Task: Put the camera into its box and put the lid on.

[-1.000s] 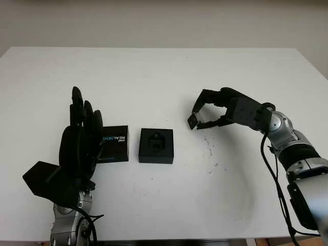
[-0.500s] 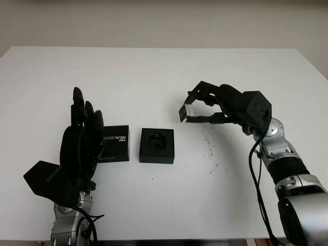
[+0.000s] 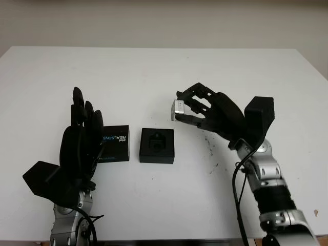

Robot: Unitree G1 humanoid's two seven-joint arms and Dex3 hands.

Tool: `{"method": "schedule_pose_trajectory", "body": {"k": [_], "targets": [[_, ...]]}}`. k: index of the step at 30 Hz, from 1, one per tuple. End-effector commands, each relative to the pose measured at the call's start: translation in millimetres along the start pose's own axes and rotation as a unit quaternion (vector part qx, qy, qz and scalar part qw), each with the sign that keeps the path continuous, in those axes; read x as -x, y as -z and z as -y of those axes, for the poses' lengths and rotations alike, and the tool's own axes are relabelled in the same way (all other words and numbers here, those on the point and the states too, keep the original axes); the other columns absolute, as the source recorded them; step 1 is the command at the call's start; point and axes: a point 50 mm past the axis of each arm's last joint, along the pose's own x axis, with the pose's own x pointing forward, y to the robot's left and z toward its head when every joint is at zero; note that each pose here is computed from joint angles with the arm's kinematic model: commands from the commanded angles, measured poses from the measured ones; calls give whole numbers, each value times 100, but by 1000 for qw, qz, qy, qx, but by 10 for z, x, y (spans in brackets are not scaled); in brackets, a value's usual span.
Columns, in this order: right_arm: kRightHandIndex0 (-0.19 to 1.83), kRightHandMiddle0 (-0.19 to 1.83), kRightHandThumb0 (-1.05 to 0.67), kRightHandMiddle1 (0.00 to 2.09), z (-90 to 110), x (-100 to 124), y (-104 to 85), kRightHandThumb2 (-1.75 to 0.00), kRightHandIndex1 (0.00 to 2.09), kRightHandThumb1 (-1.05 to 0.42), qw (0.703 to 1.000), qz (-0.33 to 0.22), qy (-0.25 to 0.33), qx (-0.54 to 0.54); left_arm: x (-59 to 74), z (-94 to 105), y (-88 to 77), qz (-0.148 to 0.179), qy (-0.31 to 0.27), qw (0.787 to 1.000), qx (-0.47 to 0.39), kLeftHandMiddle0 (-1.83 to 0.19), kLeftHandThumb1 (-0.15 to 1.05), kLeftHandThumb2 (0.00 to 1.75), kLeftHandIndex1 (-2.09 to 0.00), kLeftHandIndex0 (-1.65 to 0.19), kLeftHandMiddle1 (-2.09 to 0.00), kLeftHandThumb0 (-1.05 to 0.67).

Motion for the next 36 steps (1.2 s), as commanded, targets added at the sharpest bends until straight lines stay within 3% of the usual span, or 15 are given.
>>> {"method": "schedule_pose_trajectory", "body": {"k": [1,24,36], "targets": [[15,7,-35,187,-53,12,-49,-7,1,-103,1000,9,-6,-10,13,0,-24,6,0,1000,1,19,105,52,0,19,0,-66],[15,15,-35,186,-376,-120,290,-5,3,-101,995,-83,-40,-41,16,17,-16,5,0,1000,6,19,105,51,0,19,0,-67],[16,19,-39,188,-506,-175,373,-5,4,-99,992,-108,-62,-31,17,35,-9,6,4,1000,9,19,105,52,0,19,0,-66]]}}
